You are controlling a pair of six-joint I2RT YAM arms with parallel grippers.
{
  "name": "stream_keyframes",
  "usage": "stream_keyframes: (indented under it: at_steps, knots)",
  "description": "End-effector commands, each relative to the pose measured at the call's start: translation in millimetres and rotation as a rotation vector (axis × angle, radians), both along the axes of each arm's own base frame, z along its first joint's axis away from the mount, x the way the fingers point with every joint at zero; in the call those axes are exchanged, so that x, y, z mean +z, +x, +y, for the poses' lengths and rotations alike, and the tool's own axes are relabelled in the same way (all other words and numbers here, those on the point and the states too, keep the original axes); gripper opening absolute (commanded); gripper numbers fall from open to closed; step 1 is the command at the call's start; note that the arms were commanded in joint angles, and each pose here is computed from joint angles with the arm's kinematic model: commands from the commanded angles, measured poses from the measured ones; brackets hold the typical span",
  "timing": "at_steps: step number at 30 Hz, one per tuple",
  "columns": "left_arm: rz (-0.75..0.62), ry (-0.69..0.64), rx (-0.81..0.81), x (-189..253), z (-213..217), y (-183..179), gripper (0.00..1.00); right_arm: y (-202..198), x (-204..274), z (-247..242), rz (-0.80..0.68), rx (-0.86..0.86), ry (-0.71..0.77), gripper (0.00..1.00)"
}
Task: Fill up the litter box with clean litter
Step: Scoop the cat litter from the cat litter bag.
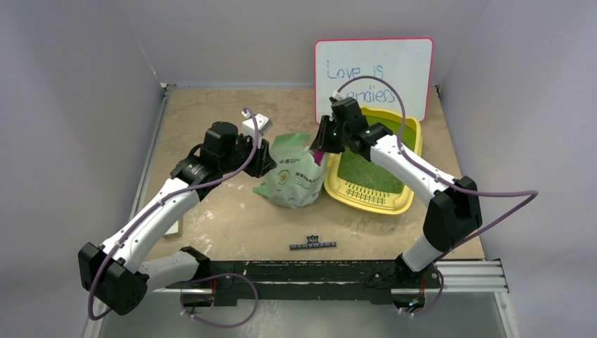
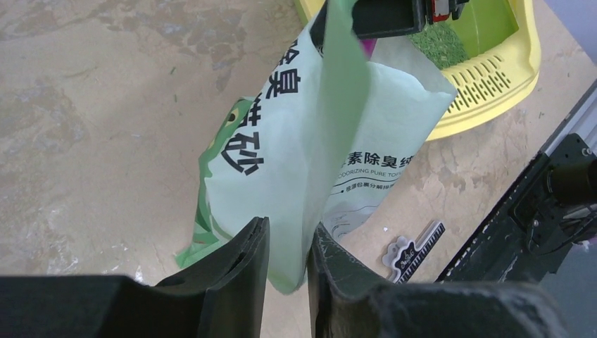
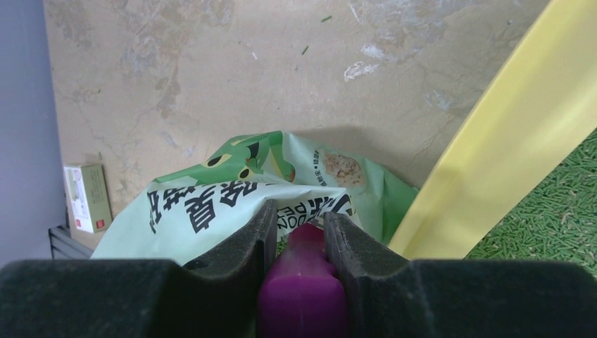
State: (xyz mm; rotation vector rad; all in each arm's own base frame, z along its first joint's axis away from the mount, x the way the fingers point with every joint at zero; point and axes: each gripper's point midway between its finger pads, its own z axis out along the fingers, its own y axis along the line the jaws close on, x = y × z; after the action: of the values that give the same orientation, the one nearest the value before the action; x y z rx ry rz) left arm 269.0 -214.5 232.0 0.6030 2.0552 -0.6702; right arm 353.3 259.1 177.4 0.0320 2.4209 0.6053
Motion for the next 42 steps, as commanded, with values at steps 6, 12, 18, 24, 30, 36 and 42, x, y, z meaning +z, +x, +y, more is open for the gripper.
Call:
stream_keyframes:
  at_steps: [6, 12, 18, 24, 30, 36, 42]
  knots:
    - [-0.021, -0.102, -0.07, 20, -31, 19, 0.0, -34, 11, -14, 0.085, 0.08, -0.043, 0.0]
    - [-0.104, -0.105, 0.065, 32, -13, 33, 0.0, -39, 47, -40, 0.0, 0.044, -0.114, 0.0]
    - [-0.181, -0.146, 0.129, 51, -4, 38, 0.0, -41, 70, -58, -0.082, -0.017, -0.142, 0.0]
    - [-0.223, -0.173, 0.108, 62, -4, 31, 0.0, -36, 69, -64, -0.153, -0.052, -0.265, 0.0]
    - [-0.23, -0.178, 0.113, 61, -2, 29, 0.0, -30, 50, -50, -0.28, -0.067, -0.379, 0.0]
    - [-0.213, -0.172, 0.088, 56, -4, 25, 0.0, -24, 26, -38, -0.361, -0.089, -0.326, 0.0]
    - [-0.212, -0.137, 0.097, 53, 1, 25, 0.0, -44, 21, -32, -0.358, -0.014, -0.219, 0.0]
